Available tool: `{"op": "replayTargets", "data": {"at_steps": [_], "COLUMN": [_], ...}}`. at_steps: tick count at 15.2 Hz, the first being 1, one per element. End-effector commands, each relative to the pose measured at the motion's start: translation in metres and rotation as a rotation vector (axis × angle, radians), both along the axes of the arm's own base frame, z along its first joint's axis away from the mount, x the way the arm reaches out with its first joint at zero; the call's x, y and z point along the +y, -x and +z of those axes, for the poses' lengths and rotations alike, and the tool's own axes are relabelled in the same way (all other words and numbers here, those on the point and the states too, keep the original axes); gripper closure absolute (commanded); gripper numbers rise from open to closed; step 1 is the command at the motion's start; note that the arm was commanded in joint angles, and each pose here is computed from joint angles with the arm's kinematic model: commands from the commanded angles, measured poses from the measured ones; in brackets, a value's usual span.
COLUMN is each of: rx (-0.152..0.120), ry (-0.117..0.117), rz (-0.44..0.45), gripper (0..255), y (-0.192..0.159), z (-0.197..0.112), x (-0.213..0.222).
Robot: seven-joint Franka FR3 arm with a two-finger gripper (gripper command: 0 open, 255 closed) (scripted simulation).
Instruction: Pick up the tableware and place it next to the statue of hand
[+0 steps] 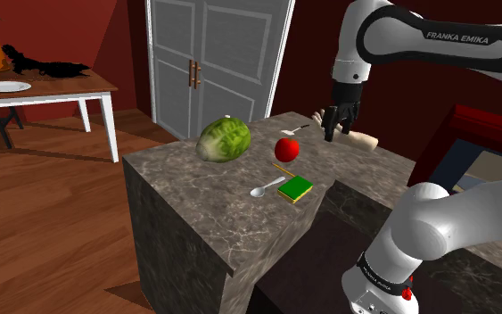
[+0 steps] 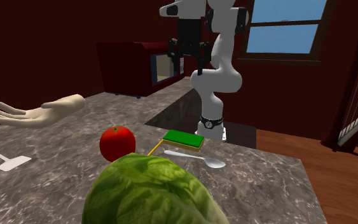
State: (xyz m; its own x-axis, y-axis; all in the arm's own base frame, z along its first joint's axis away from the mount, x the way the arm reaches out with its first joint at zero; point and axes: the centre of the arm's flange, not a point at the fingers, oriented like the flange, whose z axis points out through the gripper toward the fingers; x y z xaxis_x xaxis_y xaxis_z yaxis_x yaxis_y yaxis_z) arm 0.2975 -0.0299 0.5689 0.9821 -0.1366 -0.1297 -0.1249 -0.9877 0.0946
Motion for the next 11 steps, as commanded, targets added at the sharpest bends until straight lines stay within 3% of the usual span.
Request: {"op": "replayTargets", "data": {"at_steps": [1,11], "rx": [0.0,-0.132], "ry": [0.0,-0.017], "rz": [0.0,0.058], "gripper": [0,0], "y": [0.0,-0.042], "z": [0.0,-0.094], "x": [0.0,0.064]}}
